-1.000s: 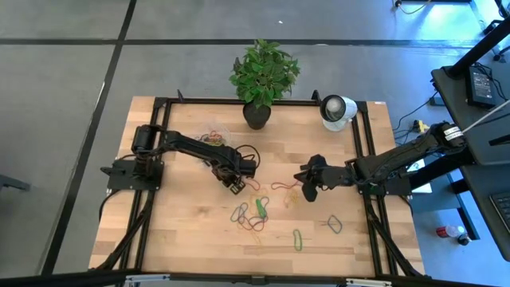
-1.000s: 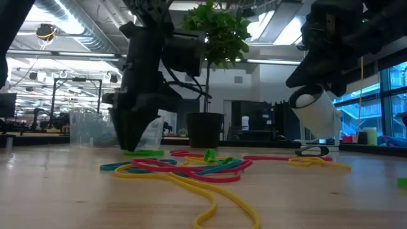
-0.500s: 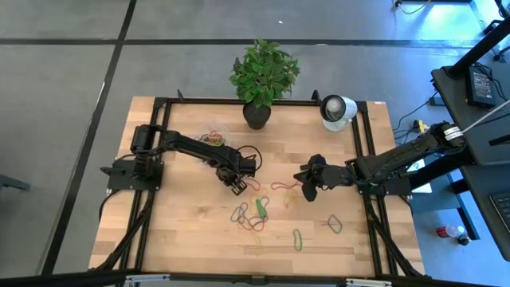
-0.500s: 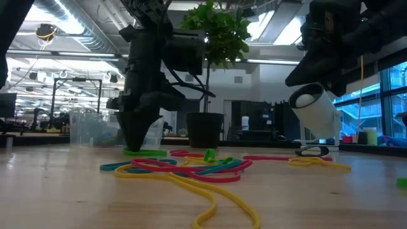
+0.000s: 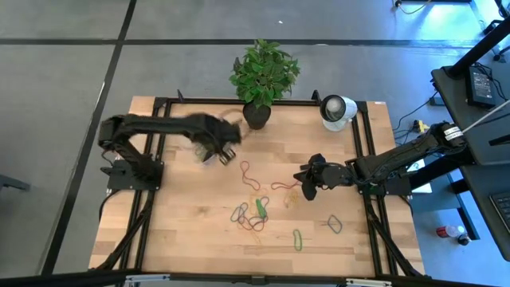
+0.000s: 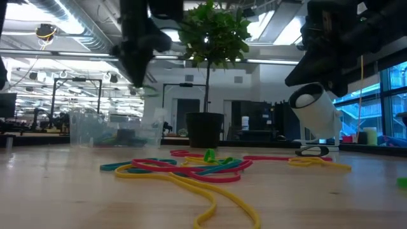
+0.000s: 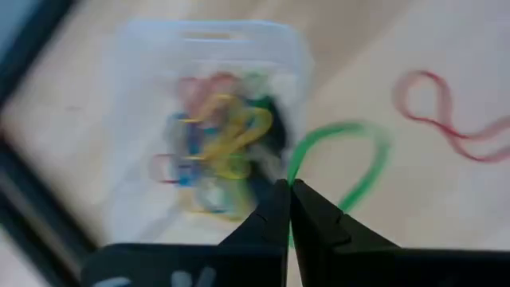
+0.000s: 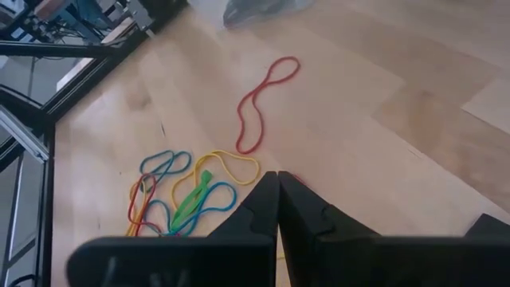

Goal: Pick and place rubber bands into bin
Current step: Put the green rubber band into the transparent bin, then put the red rubber band into the transparent bin

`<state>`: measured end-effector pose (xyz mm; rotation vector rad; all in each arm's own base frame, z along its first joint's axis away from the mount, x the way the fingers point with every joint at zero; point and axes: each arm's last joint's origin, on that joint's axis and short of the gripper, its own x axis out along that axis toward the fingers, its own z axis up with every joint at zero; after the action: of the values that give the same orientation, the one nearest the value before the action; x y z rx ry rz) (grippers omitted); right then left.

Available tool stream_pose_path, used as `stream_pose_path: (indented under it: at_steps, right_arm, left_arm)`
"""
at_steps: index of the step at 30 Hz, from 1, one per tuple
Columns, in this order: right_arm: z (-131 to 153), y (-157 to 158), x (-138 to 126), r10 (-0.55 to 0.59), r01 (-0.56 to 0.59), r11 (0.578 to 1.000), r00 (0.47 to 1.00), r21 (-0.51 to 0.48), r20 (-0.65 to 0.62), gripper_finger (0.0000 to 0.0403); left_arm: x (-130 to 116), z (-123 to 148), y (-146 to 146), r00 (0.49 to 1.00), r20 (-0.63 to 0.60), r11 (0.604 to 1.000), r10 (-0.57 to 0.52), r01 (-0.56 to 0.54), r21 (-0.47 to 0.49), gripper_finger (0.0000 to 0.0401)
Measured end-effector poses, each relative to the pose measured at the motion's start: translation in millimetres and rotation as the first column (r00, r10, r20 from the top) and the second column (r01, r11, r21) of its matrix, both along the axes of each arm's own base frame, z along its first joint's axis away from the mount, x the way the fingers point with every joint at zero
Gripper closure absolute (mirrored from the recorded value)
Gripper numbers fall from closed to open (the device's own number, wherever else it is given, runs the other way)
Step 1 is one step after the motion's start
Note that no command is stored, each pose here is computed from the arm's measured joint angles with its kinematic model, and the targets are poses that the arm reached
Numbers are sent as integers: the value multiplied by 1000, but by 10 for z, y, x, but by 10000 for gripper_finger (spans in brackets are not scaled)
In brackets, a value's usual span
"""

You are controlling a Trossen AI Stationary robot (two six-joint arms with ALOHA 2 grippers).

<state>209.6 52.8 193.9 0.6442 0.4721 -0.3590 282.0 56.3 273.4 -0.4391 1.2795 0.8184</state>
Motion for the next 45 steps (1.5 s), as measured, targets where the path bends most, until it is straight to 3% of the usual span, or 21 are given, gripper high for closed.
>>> stream_pose_path:
  at_steps: [5, 13, 20, 28, 32, 37, 41, 45]
  right_arm:
    - [4, 1, 3, -16, 16, 1000, 1000, 26, 10, 393]
    - [4, 0, 2, -30, 29, 998, 999, 47, 13, 393]
    - [4, 0, 2, -28, 27, 999, 1000, 44, 13, 393]
    - [3, 0, 2, -24, 23, 999, 1000, 37, 11, 393]
    - [3, 0, 2, -1, 1, 1000, 1000, 0, 3, 393]
    - [2, 0, 1, 32, -33, 998, 999, -53, -9, 393]
    - [1, 2, 1, 84, -87, 989, 996, -121, -30, 399]
    - [0, 6, 1, 119, -124, 979, 992, -161, -44, 400]
  left_arm:
    - [-279, 119, 365, 998, -8, 997, 68, -68, 26, 399]
    - [-464, -346, 488, 985, -112, 990, 134, -139, -34, 392]
    - [-519, -506, 432, 974, -132, 976, 184, -197, -95, 317]
    - [-403, -272, 426, 976, -40, 965, 215, -219, -145, 259]
    - [-263, -36, 347, 969, 85, 968, 231, -220, -120, 267]
    - [23, 160, 96, 949, 299, 994, 97, -77, -76, 300]
    - [206, 164, -183, 914, 405, 998, 6, 23, -66, 346]
    - [318, 3, -504, 905, 422, 991, -48, 95, -92, 393]
